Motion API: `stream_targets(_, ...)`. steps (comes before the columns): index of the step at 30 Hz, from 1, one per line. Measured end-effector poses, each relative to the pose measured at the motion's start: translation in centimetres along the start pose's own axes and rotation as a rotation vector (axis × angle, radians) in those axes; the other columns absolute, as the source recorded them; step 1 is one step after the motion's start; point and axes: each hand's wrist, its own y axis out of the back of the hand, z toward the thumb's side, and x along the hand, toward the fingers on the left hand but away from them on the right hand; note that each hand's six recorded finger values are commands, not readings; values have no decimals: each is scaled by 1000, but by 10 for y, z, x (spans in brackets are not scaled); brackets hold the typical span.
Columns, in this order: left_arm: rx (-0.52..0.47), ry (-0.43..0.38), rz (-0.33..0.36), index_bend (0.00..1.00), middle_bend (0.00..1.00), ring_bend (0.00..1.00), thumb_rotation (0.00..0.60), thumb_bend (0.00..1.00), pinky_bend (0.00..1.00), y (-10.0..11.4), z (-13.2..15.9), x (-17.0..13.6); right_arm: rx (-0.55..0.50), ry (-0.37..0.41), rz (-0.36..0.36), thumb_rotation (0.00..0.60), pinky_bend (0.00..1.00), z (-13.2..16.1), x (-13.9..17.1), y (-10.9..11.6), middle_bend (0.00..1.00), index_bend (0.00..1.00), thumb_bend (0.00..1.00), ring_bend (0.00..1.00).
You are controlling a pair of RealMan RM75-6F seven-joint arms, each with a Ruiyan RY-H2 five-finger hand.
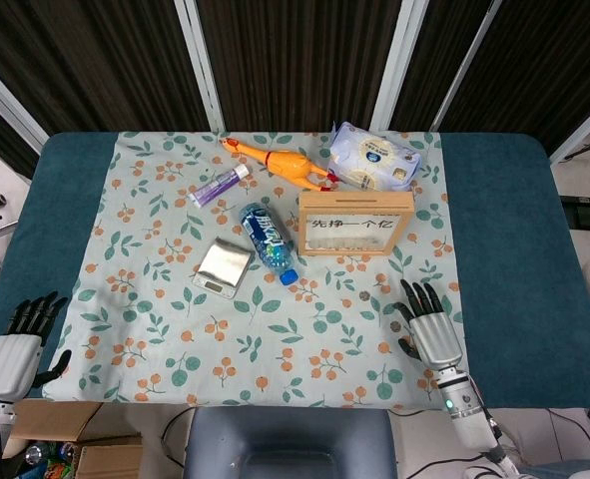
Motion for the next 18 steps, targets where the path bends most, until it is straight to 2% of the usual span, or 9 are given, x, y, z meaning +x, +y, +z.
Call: stream_targets(18, 4, 7, -4, 0, 0, 0, 600, 372, 0, 1, -1, 0, -5, -3, 11, 600, 0, -3, -1, -8, 0, 553, 370, 0)
